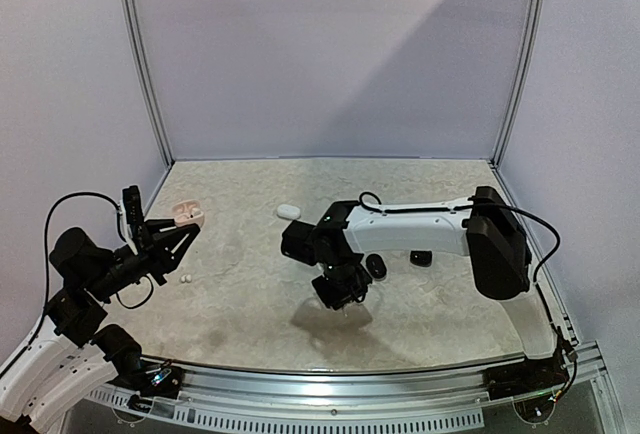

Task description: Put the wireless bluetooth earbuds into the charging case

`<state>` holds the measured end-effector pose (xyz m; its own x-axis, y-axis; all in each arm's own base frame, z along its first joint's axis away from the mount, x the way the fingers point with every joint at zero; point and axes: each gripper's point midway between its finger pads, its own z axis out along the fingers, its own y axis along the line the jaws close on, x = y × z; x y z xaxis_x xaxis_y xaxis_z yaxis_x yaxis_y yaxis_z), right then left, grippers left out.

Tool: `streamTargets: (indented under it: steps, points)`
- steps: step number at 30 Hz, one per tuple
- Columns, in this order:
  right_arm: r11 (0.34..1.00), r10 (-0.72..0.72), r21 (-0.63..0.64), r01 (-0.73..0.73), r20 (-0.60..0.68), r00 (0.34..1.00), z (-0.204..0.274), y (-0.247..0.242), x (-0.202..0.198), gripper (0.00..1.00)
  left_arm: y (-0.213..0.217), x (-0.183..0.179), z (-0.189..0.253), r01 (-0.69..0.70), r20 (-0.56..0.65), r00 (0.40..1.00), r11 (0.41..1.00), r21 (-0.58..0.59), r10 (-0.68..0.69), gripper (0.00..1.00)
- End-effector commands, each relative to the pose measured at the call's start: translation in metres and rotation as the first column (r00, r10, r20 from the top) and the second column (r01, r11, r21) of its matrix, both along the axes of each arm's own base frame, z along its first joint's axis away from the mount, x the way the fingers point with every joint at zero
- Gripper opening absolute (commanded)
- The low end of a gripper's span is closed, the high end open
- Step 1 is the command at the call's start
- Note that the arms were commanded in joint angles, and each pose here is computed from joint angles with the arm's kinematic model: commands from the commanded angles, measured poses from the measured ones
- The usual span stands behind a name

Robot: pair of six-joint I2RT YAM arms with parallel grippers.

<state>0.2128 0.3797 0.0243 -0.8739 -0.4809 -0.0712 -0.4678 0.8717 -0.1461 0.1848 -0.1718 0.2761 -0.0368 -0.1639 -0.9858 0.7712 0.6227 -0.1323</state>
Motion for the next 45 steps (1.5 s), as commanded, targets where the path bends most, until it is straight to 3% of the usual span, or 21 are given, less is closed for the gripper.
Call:
streamTargets:
  steps: [1, 14, 24, 28, 36, 45]
  points:
    - [0.998, -0.047, -0.052, 0.046, -0.024, 0.999, -0.016, -0.010, 0.002, 0.34, 0.001, 0.001, -0.007, -0.005, -0.007, 1.000, 1.000, 0.009, 0.005, 0.00]
    - [0.996, -0.065, -0.072, 0.061, -0.055, 0.996, -0.021, -0.019, 0.000, 0.33, 0.002, 0.000, -0.006, -0.004, -0.004, 1.000, 1.000, 0.009, 0.004, 0.00]
    - [0.992, -0.060, -0.110, 0.060, -0.002, 0.998, 0.001, -0.043, 0.000, 0.37, 0.001, 0.000, -0.006, -0.001, -0.002, 1.000, 1.000, 0.004, 0.001, 0.00]
    - [0.999, 0.026, -0.022, -0.027, -0.044, 0.999, 0.002, -0.024, -0.009, 0.37, 0.001, 0.000, -0.006, 0.000, -0.004, 1.000, 1.000, 0.006, 0.000, 0.00]
    - [0.980, 0.196, 0.038, -0.194, -0.038, 0.980, 0.009, -0.037, -0.005, 0.37, 0.001, 0.000, -0.006, -0.003, -0.001, 1.000, 1.000, 0.007, 0.003, 0.00]
    - [0.823, 0.516, 0.247, -0.512, 0.052, 0.855, 0.020, -0.028, -0.016, 0.40, 0.002, 0.000, -0.007, -0.006, 0.002, 1.000, 1.000, 0.017, 0.006, 0.00]
